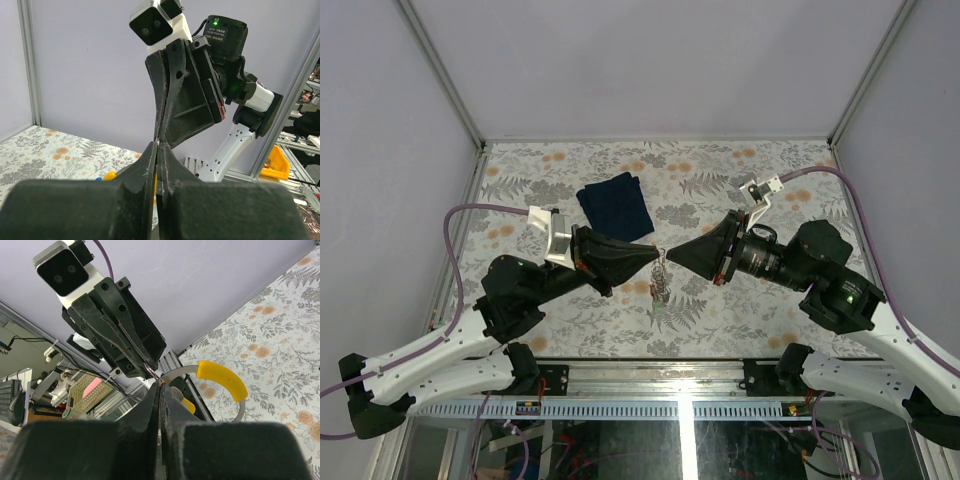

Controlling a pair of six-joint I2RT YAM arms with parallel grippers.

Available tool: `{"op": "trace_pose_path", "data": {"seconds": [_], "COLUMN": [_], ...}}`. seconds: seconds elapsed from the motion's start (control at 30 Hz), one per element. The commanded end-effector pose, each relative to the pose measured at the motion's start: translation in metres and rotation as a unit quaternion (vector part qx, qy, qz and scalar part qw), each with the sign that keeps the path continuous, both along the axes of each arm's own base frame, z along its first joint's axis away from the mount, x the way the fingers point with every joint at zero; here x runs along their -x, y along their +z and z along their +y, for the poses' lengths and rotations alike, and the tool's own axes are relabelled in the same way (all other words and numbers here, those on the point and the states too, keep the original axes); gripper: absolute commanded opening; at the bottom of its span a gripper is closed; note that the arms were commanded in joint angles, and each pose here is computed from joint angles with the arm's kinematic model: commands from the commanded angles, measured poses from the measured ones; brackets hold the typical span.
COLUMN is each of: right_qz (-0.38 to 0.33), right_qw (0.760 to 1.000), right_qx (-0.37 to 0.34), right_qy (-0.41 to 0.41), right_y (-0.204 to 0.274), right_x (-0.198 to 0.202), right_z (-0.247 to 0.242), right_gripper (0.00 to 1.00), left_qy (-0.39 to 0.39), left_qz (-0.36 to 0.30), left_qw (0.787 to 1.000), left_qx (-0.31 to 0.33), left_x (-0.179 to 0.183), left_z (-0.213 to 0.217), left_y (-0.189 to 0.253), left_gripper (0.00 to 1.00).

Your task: Put the keys on the keyring

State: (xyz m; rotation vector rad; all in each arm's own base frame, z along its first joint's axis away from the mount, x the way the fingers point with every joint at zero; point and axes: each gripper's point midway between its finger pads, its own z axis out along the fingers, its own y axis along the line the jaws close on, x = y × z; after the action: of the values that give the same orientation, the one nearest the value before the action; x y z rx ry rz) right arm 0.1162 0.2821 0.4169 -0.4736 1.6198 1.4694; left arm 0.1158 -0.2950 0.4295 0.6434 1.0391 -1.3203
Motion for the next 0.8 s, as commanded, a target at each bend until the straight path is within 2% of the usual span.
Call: {"op": "trace_pose_path", "data": {"seconds": [0.0,0.43,0.77], "right_qz": [-0.022,-0.014,0.0], "right_qw": [0.999,1.0,1.0], "right_qx": [-0.03,-0.009,-0.005], "right_qy": [0.002,-0.024,-0.001], "right_y": [0.021,0.013,0.007], "right_x": [0.005,-0.001,0.0], "right_z": [-0.004,-0.011,0.0], "right_gripper": [0.0,0.0,0.0], "left_qy": [-0.007,-0.008,-0.013], "left_qz": [-0.03,-0.03,-0.034], "left_qw": [0.998,0.998,0.998], "left_qx": [0.049,0.049,0.049], "left_x": [0.01,0.01,0.011], "left_z": [0.01,0.009,0.008], "left_y": [0.028,0.027,0.029], "left_gripper": [0.0,0.0,0.0]}}
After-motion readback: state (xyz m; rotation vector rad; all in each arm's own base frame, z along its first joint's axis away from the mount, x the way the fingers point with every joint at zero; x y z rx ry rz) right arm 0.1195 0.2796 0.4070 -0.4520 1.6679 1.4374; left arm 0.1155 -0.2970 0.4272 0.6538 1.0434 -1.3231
